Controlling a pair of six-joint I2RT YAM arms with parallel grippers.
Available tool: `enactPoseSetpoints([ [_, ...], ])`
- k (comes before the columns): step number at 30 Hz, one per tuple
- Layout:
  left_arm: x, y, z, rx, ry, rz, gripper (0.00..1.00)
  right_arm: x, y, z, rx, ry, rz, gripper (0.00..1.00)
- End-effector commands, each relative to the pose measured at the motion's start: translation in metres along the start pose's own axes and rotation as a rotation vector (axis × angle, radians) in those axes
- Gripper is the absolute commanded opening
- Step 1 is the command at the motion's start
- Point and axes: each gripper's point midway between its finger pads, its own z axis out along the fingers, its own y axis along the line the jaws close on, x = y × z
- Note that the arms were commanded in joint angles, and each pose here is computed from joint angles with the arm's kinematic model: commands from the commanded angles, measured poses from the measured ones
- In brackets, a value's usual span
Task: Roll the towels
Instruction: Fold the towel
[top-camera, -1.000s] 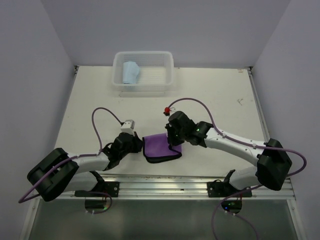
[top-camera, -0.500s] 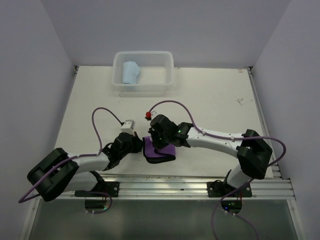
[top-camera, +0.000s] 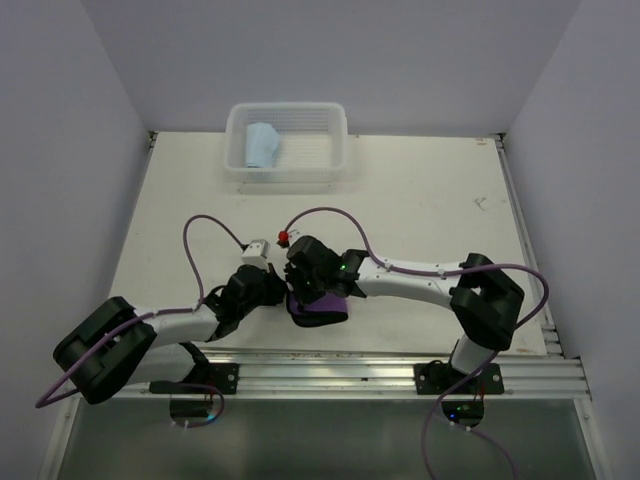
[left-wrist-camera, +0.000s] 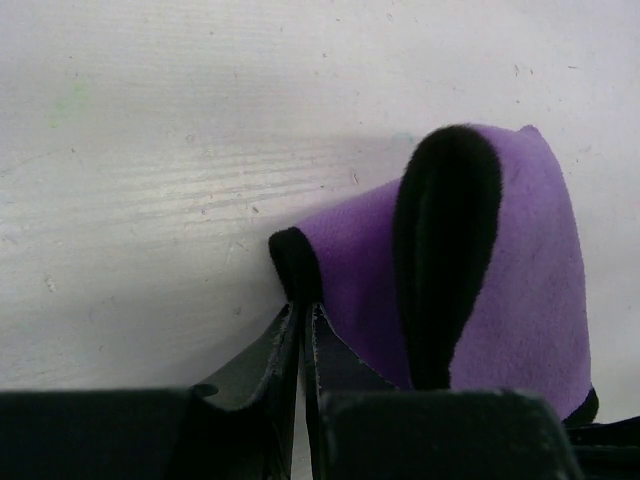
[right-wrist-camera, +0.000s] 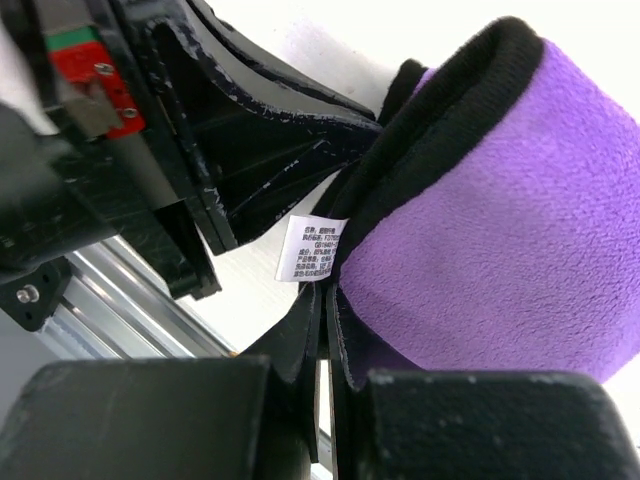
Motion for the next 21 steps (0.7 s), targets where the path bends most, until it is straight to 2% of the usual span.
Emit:
enactPoseSetpoints([
  [1, -0.015, -0.015, 0.0, 0.054, -0.052, -0.013, 0.09, -0.018, 0.02, 0.003, -0.054, -0.052, 0.015, 0.0],
  [11, -0.013, -0.013, -0.002, 0.051, -0.051, -0.01, 0.09, -0.004, 0.012, 0.019, -0.024, -0.016, 0.038, 0.02],
  [12, -0.013, -0.012, -0.002, 0.049, -0.051, -0.01, 0.09, -0.004, 0.012, 0.019, -0.024, -0.015, 0.043, 0.1],
  [14, -0.013, -0.013, -0.003, 0.051, -0.049, -0.007, 0.09, -0.004, 0.013, 0.019, -0.029, -0.014, 0.046, 0.17],
  [15, -0.013, -0.012, -0.003, 0.047, -0.051, -0.008, 0.09, -0.005, 0.014, 0.018, -0.032, -0.016, 0.05, 0.25],
  [18, -0.014, -0.012, -0.004, 0.049, -0.053, -0.008, 0.09, -0.009, 0.018, 0.013, -0.046, -0.029, 0.057, 0.34],
  [21, -0.013, -0.011, -0.004, 0.045, -0.05, -0.008, 0.09, -0.014, 0.021, 0.006, -0.056, -0.046, 0.065, 0.38],
])
